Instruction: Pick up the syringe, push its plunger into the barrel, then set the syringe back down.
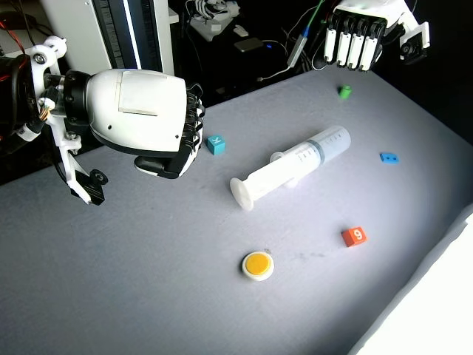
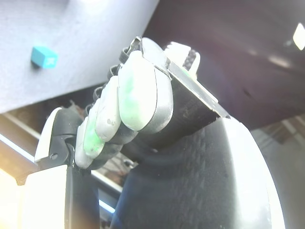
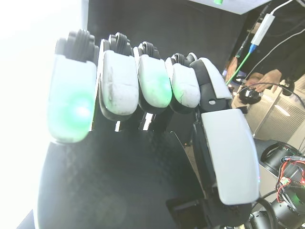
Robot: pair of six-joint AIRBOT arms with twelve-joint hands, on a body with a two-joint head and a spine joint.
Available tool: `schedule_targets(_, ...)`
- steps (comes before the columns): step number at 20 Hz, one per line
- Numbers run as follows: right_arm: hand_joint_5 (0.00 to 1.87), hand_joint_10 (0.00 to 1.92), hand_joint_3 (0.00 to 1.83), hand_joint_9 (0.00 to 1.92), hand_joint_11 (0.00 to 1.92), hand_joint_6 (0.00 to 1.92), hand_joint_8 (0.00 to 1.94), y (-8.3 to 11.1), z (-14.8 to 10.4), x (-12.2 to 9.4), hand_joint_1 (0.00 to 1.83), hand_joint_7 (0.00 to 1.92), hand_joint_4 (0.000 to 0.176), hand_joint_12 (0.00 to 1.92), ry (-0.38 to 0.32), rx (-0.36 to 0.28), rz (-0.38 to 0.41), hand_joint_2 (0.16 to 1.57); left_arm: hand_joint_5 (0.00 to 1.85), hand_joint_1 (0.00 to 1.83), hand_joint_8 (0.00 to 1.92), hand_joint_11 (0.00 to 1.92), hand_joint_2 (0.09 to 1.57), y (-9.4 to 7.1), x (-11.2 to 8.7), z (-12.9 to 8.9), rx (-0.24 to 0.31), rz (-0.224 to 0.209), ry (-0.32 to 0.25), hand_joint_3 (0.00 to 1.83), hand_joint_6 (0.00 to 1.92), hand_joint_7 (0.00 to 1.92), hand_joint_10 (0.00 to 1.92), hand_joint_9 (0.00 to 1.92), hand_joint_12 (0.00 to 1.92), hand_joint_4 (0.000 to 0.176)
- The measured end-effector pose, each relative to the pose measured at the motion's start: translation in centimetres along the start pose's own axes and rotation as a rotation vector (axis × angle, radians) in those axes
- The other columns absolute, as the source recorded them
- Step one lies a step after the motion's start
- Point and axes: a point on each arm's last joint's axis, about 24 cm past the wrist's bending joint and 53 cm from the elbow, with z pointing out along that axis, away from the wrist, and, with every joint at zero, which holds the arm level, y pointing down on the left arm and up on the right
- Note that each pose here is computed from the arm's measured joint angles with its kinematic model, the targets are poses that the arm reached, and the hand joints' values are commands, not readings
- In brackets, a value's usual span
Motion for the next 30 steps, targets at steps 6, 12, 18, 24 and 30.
schedule_targets(6, 0.00, 0.00, 0.02, 0.00, 0.00, 0.00, 0.00, 0.0, 0.0, 0.0, 0.00, 0.00, 0.000, 0.00, -0.001, -0.002, -0.004, 1.14, 0.00, 0.00, 0.00, 0.00, 1.11, -0.2, 0.0, 0.0, 0.007, 0.003, -0.001, 0.03, 0.00, 0.00, 0.00, 0.00, 0.00, 0.000)
schedule_targets(12, 0.00, 0.00, 0.02, 0.00, 0.00, 0.00, 0.00, -0.1, 0.0, 0.1, 0.00, 0.00, 0.000, 0.00, 0.006, 0.005, -0.007, 1.14, 0.00, 0.00, 0.00, 0.00, 1.10, -0.1, 0.3, -0.1, 0.006, 0.009, 0.014, 0.02, 0.00, 0.00, 0.00, 0.00, 0.00, 0.000)
schedule_targets(18, 0.00, 0.00, 0.01, 0.00, 0.00, 0.00, 0.00, -0.2, 0.0, 0.2, 0.00, 0.00, 0.000, 0.00, 0.008, 0.008, -0.005, 1.14, 0.00, 0.55, 0.00, 0.00, 1.02, -0.2, -0.2, -0.4, 0.014, 0.000, -0.009, 0.00, 0.00, 0.00, 0.00, 0.00, 0.00, 0.000)
schedule_targets(24, 0.00, 0.00, 0.01, 0.00, 0.00, 0.00, 0.00, -0.2, 0.0, 0.2, 0.00, 0.00, 0.000, 0.00, 0.007, 0.009, -0.004, 1.13, 0.00, 0.93, 0.00, 0.00, 1.08, -0.6, -0.4, -0.1, 0.011, -0.064, -0.031, 0.02, 0.00, 0.00, 0.00, 0.00, 0.00, 0.000)
schedule_targets(30, 0.00, 0.00, 0.01, 0.00, 0.00, 0.00, 0.00, -0.2, 0.0, 0.2, 0.00, 0.00, 0.000, 0.00, 0.006, 0.008, -0.003, 1.14, 0.00, 1.05, 0.00, 0.00, 0.98, 0.1, 1.5, 0.3, -0.066, -0.091, 0.042, 0.00, 0.00, 0.00, 0.00, 0.00, 0.00, 0.000)
